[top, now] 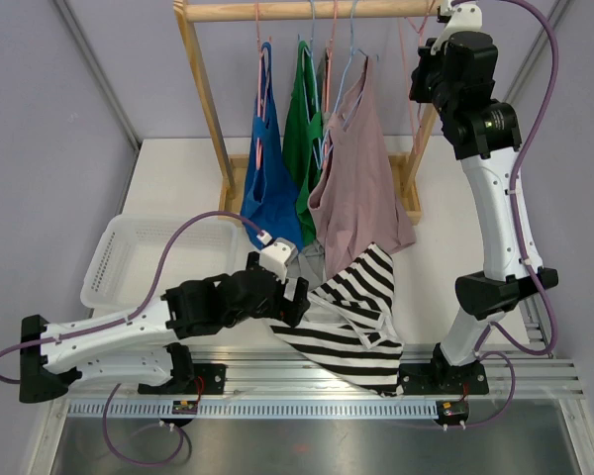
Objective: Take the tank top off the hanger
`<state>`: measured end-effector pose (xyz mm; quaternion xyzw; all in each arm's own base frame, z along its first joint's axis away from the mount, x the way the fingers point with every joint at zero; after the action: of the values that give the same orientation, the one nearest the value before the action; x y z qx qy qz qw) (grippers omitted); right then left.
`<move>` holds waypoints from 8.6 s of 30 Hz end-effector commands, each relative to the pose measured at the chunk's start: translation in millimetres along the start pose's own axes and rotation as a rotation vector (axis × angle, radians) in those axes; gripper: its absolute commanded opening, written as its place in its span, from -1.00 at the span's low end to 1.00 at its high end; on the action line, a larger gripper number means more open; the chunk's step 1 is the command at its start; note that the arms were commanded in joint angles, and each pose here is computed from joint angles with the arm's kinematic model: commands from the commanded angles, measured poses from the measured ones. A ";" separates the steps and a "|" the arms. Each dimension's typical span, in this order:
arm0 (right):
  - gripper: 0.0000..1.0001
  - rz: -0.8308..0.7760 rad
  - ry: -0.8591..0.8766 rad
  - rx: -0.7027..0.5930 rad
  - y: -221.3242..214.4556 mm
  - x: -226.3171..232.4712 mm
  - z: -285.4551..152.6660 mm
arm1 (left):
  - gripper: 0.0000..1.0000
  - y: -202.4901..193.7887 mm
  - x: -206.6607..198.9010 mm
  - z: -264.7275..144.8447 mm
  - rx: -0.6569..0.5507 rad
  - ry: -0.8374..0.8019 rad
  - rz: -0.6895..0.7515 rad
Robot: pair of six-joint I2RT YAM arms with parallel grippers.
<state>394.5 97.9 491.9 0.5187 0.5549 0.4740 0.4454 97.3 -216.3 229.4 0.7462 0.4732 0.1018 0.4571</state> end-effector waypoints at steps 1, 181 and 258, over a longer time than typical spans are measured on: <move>-1.00 -0.018 0.018 0.017 1.2 -6.8 5.7 | 0.98 13.3 -21.3 15.7 -0.064 -0.037 -0.040; -0.37 -0.066 0.089 0.015 -0.8 62.8 5.4 | 0.98 80.5 150.7 -123.0 -0.257 0.446 -0.355; -1.00 0.088 0.615 -0.299 -84.7 -28.7 -368.9 | 0.98 230.9 -110.4 -35.7 -0.522 -0.239 -0.023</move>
<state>35.7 43.8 450.8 0.3407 0.5819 0.6676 0.3158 145.3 -301.9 448.8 0.6306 0.3682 0.0873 0.6776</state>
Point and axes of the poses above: each gripper's point midway between its finger pads, its own z axis out along the fingers, its own x axis along the line the jaws close on, y = z × x, the point moved 7 cm from there along -z, back along the fingers, and after that the axes turned 4 degrees about -z, right-handed, at the moved point
